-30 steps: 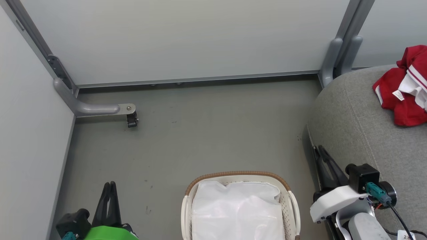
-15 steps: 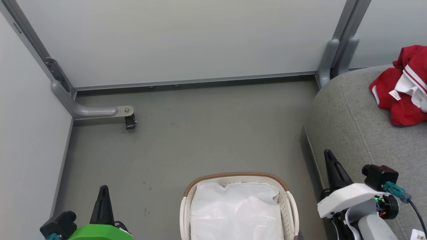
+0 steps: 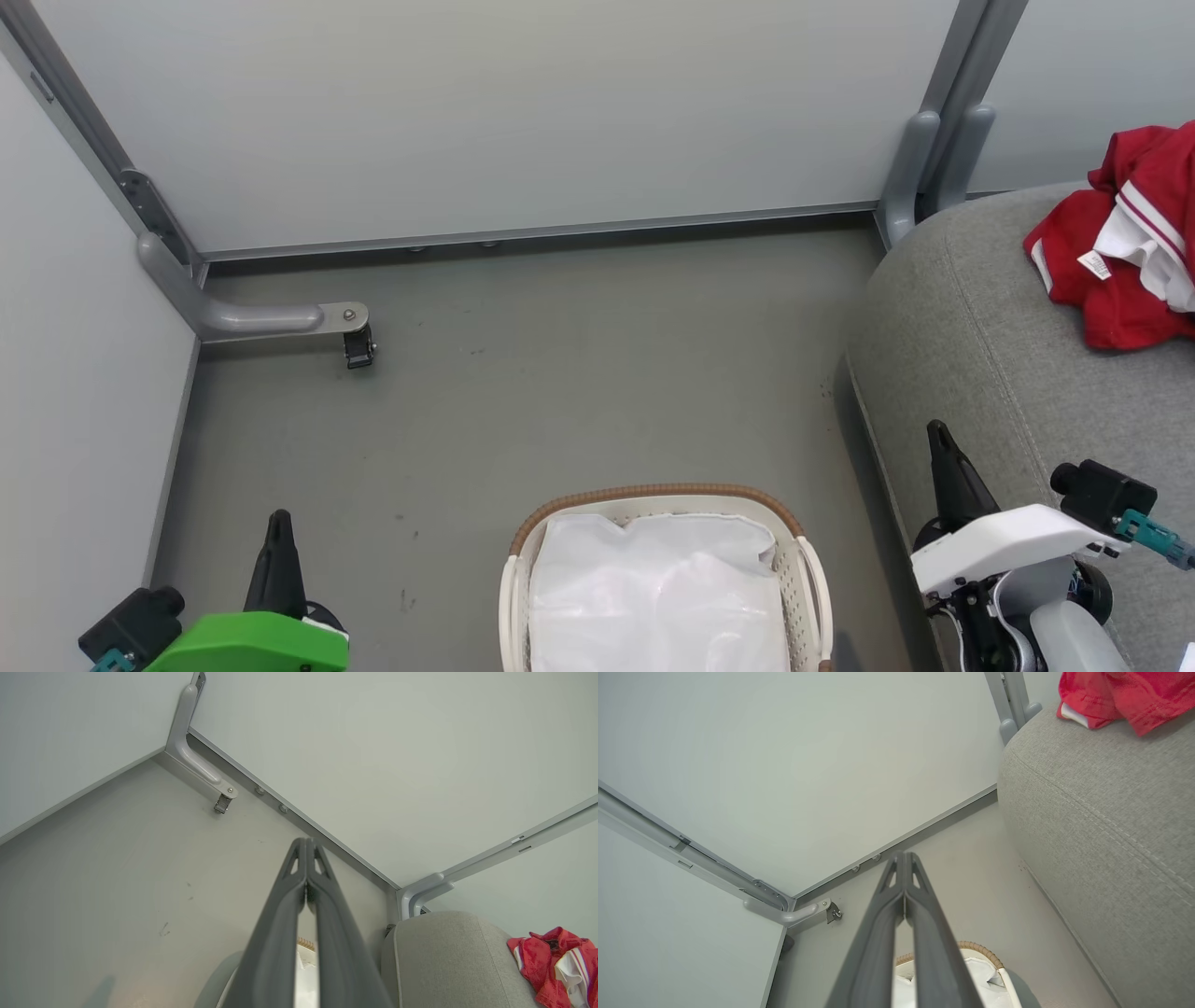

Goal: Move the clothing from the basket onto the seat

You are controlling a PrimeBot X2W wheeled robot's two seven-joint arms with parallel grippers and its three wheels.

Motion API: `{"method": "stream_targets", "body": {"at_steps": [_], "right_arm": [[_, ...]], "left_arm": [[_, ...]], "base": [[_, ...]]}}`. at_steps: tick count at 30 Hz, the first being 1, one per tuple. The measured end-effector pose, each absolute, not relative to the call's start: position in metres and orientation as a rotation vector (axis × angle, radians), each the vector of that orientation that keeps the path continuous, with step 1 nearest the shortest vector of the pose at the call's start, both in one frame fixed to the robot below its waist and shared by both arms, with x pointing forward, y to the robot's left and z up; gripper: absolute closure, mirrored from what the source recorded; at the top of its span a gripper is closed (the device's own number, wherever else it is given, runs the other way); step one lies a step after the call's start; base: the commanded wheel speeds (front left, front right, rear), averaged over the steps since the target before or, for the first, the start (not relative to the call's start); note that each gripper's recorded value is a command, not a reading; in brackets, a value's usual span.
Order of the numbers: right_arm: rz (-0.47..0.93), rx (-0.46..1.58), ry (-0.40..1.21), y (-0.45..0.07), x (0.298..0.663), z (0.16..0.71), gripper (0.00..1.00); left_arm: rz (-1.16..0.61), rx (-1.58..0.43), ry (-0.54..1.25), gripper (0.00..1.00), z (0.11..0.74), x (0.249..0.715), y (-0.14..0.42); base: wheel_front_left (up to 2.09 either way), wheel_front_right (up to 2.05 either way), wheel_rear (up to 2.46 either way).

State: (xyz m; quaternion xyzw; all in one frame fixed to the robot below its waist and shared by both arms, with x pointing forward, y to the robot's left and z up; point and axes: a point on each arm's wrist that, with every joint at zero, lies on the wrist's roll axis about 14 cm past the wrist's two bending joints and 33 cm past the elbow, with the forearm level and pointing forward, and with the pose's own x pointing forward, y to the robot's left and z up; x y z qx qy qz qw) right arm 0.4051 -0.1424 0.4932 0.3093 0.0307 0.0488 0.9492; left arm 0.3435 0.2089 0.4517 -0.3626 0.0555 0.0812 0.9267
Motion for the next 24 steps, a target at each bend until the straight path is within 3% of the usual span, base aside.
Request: {"method": "stream_targets", "body": {"at_steps": [24], "right_arm": [[0.035,0.942,0.071,-0.161,0.403,0.496,1.00]], "left_arm": [[0.161,-1.022,0.086,1.00,0.465,0.357,0.210]], "base": [[0.00,0.00,0.00]]}}
